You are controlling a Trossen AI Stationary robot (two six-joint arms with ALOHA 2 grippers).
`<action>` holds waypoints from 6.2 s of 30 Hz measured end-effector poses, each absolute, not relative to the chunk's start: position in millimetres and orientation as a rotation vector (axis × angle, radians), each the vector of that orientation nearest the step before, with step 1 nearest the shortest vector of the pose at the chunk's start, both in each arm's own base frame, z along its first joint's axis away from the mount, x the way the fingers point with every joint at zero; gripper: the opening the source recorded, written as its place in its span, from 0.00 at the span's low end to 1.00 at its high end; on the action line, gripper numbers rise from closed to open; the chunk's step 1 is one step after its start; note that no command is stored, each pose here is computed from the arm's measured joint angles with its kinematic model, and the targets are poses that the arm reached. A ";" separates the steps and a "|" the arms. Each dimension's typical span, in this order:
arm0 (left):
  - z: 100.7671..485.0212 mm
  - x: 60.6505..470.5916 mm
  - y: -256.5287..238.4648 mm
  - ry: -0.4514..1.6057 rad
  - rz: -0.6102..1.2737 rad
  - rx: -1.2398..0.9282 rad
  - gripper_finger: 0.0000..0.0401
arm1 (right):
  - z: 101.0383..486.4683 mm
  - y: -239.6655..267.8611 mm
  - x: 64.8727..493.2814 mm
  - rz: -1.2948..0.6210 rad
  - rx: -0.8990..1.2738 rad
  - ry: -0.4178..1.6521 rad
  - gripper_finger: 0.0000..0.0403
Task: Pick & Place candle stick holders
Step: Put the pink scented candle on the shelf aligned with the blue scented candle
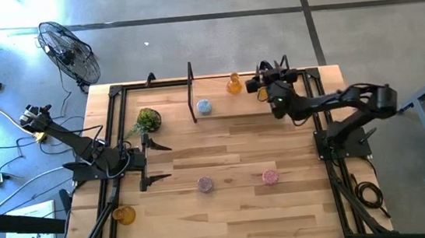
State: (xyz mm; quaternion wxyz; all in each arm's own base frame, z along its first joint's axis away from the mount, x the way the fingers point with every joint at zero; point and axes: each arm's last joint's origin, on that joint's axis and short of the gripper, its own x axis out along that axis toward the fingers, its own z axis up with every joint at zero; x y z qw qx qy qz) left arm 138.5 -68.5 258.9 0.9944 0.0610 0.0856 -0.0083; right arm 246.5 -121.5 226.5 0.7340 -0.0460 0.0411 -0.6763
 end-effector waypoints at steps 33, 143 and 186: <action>258.9 138.5 -68.5 0.172 -0.009 0.043 0.99 | 316.8 74.9 141.7 0.268 0.083 -0.046 0.77; 240.2 155.0 -77.4 0.275 0.063 -0.033 0.99 | 111.7 180.1 169.2 -0.448 0.354 0.849 0.77; 240.2 155.0 -77.4 0.275 0.064 -0.034 0.99 | 97.2 158.4 202.1 -0.590 0.179 0.635 0.77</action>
